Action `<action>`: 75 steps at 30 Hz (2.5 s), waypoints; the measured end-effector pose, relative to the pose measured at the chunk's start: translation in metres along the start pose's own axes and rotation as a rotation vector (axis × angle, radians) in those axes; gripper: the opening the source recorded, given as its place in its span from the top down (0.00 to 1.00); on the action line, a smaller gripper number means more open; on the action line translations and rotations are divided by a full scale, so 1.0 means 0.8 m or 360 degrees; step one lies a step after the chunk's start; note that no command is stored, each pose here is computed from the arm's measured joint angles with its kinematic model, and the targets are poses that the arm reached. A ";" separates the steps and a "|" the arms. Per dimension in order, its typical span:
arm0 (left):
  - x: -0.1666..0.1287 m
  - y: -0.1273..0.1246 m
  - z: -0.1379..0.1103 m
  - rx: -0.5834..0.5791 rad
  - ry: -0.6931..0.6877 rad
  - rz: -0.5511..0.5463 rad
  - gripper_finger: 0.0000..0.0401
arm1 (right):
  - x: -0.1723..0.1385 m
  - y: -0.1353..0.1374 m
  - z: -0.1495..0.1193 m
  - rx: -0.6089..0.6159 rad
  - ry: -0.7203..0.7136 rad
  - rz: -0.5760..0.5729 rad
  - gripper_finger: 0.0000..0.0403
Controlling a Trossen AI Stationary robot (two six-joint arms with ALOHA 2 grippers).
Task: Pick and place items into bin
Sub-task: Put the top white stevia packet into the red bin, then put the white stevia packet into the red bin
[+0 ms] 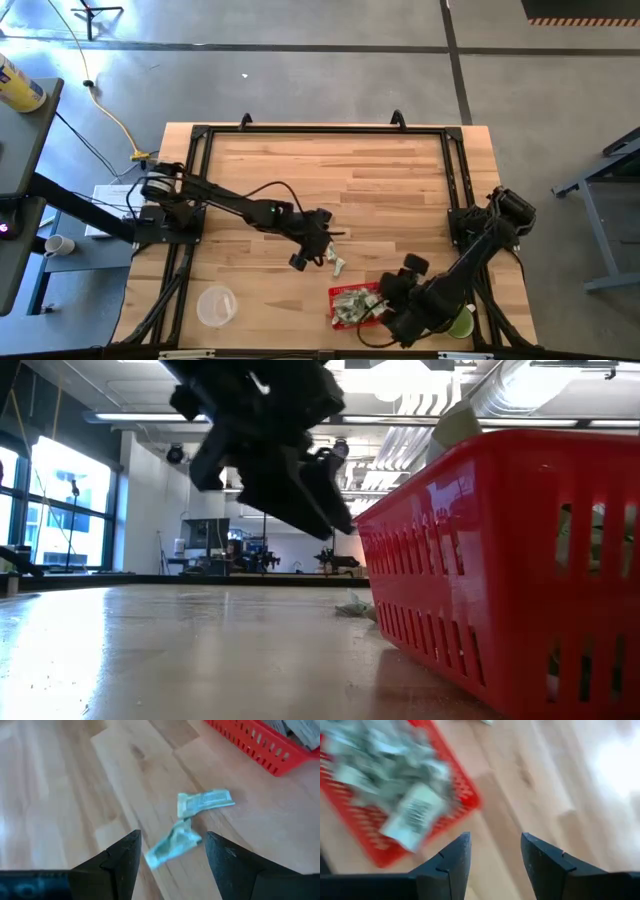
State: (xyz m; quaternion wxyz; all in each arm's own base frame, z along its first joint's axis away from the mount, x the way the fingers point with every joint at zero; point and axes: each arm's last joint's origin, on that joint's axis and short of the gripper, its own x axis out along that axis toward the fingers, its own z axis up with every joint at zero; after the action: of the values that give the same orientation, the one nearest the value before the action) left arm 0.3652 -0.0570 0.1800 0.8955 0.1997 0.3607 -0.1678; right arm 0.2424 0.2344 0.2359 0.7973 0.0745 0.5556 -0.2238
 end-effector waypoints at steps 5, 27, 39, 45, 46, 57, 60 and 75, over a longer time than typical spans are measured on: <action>0.027 0.002 0.002 0.0219 0.0059 -0.0060 0.37 | -0.003 -0.012 -0.003 -0.0043 0.0117 -0.0127 0.59; 0.070 0.027 -0.013 0.0361 0.0373 -0.0230 0.62 | -0.003 -0.019 -0.003 0.0020 0.0187 -0.0195 0.59; 0.024 0.068 0.063 0.0035 0.0394 -0.0211 0.90 | -0.013 -0.036 0.001 0.0165 0.0072 -0.0310 0.59; -0.019 0.080 0.146 -0.0201 -0.0104 -0.0440 0.94 | -0.026 -0.063 -0.002 0.0200 0.0031 -0.0332 0.59; -0.023 0.078 0.153 -0.0229 -0.0154 -0.0480 0.94 | -0.027 -0.068 -0.003 0.0204 0.0035 -0.0330 0.59; 0.055 -0.021 0.173 -0.0380 -0.0240 -0.1059 0.88 | -0.030 -0.102 -0.041 0.0250 0.0152 -0.0243 0.59; 0.077 -0.021 0.164 -0.0473 -0.0238 -0.1197 0.88 | -0.030 -0.100 -0.043 0.0260 0.0189 -0.0214 0.59; 0.058 -0.014 0.160 -0.0708 0.0003 -0.0935 0.40 | -0.028 -0.087 -0.038 0.0254 0.0180 -0.0043 0.59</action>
State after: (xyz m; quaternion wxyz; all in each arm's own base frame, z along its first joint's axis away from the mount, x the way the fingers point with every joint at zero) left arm 0.4659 -0.1352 0.2283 0.8302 -0.1117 0.4312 -0.3352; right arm 0.1793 0.1895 0.2544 0.7530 0.1429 0.5811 -0.2735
